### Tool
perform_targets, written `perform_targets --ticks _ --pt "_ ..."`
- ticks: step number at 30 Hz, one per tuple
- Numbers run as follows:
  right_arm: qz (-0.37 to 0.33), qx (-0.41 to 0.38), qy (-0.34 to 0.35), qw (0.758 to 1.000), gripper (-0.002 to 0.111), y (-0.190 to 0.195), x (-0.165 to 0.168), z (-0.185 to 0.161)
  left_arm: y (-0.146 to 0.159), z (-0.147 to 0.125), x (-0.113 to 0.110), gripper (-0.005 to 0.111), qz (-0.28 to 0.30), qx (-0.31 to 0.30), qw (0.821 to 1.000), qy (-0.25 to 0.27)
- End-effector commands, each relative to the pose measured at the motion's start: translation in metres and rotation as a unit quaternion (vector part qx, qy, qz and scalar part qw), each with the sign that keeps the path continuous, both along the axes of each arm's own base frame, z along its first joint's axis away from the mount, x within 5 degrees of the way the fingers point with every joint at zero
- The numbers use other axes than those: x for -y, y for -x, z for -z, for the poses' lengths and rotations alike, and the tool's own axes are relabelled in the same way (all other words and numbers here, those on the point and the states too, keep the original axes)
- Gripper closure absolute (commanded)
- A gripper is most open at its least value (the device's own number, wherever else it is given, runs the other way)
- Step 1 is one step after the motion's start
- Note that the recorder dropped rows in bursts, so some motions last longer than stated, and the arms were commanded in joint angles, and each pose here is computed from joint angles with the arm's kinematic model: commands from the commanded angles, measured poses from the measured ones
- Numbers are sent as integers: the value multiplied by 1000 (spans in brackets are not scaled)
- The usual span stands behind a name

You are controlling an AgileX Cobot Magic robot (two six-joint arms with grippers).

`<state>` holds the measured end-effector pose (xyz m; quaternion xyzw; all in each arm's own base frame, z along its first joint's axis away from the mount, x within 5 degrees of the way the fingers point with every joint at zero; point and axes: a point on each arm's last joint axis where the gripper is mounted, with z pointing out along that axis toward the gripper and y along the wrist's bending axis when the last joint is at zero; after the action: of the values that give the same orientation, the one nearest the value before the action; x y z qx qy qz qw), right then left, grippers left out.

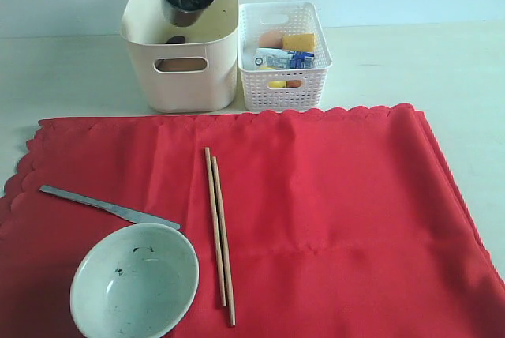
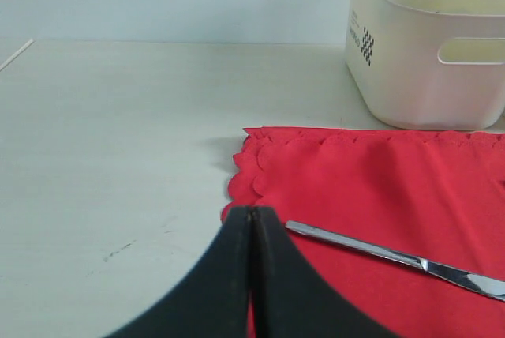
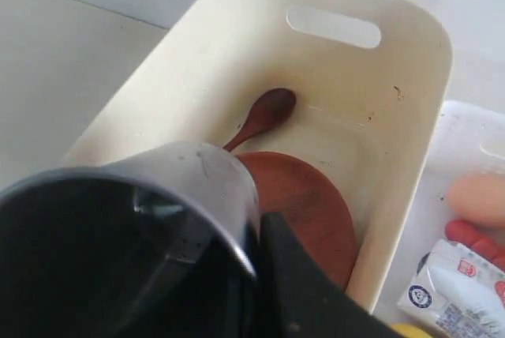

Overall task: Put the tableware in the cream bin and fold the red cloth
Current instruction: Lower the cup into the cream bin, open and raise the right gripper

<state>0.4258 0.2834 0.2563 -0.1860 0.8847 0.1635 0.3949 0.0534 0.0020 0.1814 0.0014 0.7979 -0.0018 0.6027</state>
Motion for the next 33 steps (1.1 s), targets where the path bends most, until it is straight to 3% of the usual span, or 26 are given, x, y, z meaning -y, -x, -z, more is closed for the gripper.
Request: perform_targets --ticks 1,15,26,33 --pt "4 8 -3 1000 108 -9 -2 15 0 0 0 107 0 4 1000 6" --pt "18 -3 2 1000 107 -22 0 50 0 0 0 107 0 4 1000 6" --pt "25 2 -1 1000 62 -25 7 44 0 0 0 107 0 4 1000 6" --pt "25 28 -18 999 61 -20 10 12 0 0 0 107 0 4 1000 6"
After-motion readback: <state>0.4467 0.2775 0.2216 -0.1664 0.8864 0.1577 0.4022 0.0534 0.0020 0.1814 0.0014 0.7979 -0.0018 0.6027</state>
